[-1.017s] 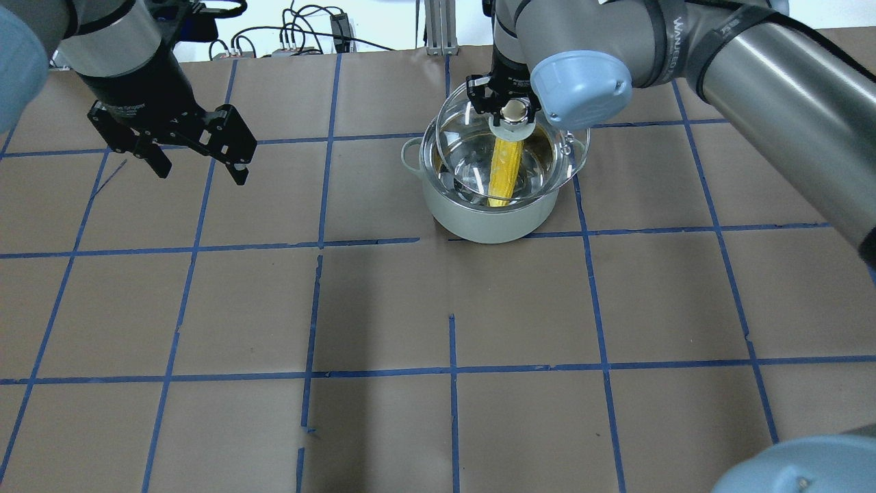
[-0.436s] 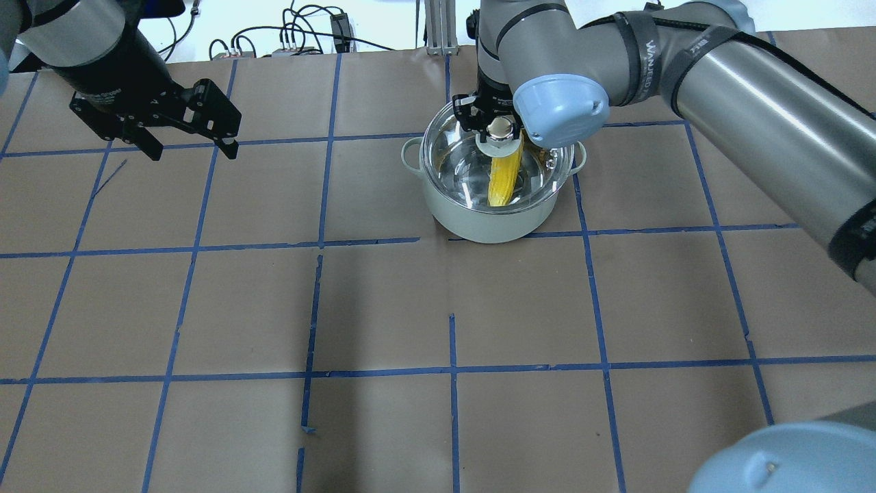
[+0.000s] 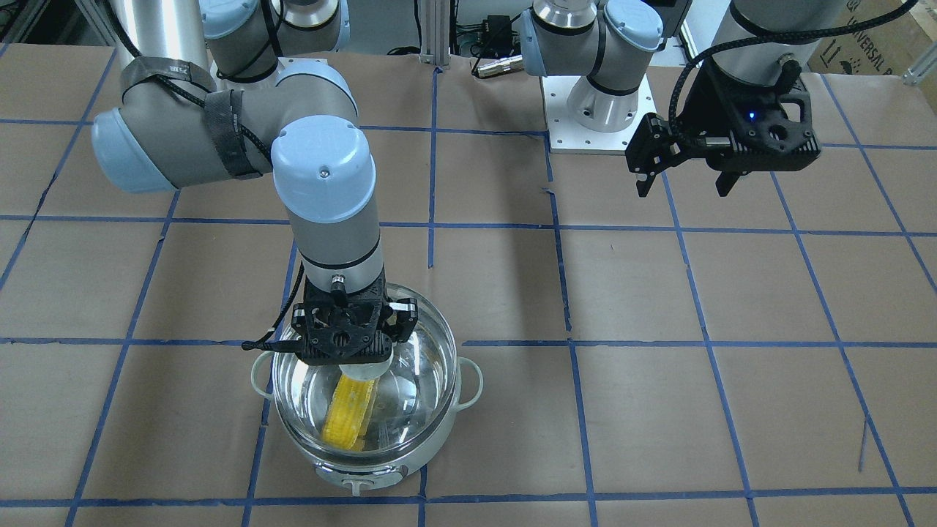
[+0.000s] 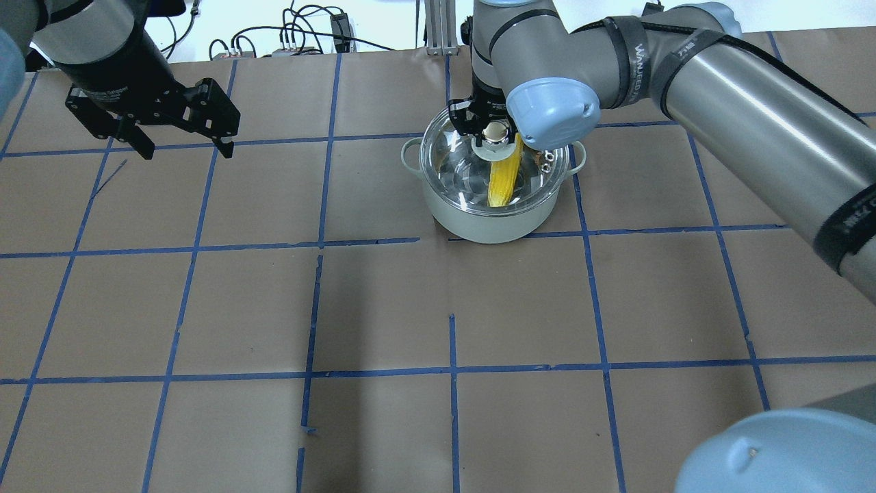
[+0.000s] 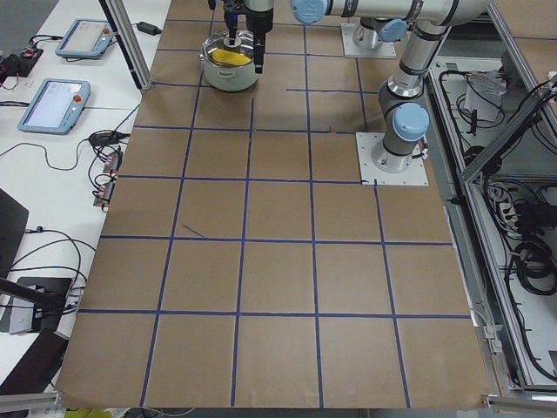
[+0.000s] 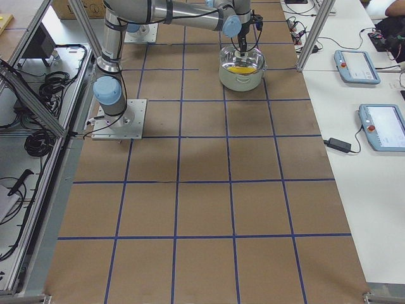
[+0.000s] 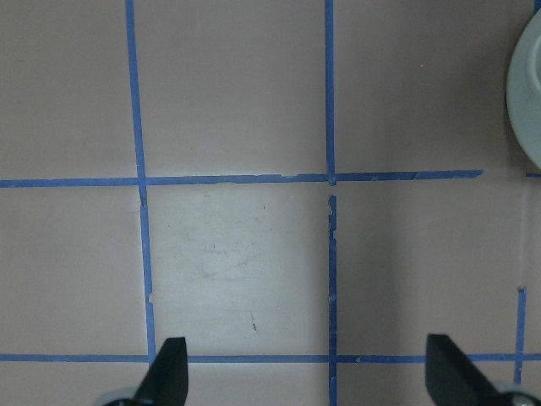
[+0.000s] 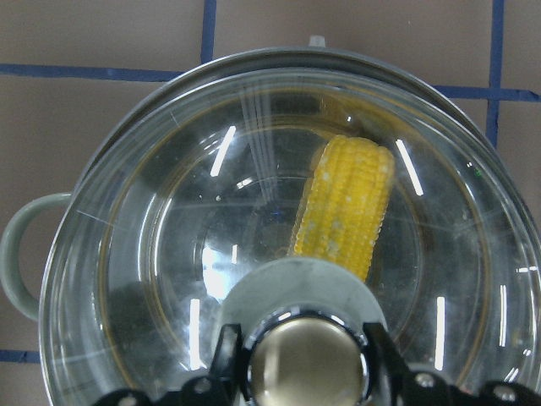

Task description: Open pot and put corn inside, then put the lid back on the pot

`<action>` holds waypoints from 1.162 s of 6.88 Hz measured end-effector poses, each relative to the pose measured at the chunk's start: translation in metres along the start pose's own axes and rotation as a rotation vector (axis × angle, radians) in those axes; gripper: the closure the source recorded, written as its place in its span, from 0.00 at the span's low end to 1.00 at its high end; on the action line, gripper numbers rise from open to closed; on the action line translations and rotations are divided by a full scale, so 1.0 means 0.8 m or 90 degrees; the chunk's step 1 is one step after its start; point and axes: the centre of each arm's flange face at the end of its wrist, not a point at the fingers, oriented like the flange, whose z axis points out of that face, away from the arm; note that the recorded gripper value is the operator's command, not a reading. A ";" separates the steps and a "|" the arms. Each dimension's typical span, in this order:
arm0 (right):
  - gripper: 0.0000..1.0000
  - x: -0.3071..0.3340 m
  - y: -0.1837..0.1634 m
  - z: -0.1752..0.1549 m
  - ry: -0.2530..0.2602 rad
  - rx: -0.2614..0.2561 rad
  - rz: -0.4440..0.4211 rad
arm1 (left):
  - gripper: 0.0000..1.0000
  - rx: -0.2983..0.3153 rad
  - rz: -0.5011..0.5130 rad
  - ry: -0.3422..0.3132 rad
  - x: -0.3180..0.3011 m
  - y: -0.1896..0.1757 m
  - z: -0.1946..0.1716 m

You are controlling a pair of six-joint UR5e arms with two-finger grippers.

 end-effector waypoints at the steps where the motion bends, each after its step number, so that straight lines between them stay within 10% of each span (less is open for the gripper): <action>1: 0.94 -0.001 0.000 0.002 0.000 -0.002 0.000 | 0.00 -0.002 0.000 0.000 0.001 0.000 0.002; 8: 0.94 -0.003 -0.014 -0.007 -0.001 0.009 -0.001 | 0.00 0.000 0.008 0.000 0.004 0.005 0.004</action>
